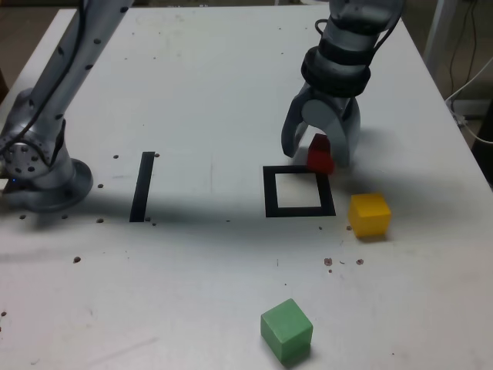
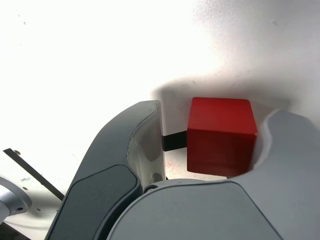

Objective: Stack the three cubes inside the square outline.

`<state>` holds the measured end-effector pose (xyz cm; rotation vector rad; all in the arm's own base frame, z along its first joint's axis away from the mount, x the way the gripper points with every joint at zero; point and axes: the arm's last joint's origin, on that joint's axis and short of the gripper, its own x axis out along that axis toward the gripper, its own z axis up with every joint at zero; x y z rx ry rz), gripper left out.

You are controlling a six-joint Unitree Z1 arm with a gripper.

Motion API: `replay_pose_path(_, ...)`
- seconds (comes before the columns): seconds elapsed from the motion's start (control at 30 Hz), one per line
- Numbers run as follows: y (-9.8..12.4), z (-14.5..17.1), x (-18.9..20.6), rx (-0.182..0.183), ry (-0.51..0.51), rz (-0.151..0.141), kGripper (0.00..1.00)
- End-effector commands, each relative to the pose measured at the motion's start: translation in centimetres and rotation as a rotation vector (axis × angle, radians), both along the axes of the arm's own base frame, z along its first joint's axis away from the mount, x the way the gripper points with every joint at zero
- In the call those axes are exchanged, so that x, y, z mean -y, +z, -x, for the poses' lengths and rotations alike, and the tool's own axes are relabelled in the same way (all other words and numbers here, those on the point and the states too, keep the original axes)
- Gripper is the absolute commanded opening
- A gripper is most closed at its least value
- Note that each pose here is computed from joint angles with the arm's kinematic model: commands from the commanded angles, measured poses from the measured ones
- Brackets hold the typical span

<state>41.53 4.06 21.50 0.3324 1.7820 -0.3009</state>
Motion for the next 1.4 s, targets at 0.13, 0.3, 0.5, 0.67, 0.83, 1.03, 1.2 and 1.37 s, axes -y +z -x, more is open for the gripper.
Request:
replay_pose_path(0.13,0.3,0.0,0.0,0.008,0.005,0.000,0.25)
replay_pose_path(0.3,0.6,0.1,0.1,0.009,0.006,-0.001,0.25)
replay_pose_path(0.5,0.8,0.2,0.2,0.013,0.005,-0.002,0.23)
replay_pose_path(0.67,1.2,0.5,0.4,0.019,0.008,-0.006,0.21)
replay_pose_path(0.83,2.6,1.2,1.3,0.029,0.032,-0.018,0.21)
replay_pose_path(1.03,4.2,2.8,2.7,0.025,0.126,-0.028,0.21)
replay_pose_path(1.2,4.2,3.8,4.2,0.013,0.241,0.014,0.21)
replay_pose_path(1.37,3.9,3.9,5.9,0.018,0.278,0.045,0.21)
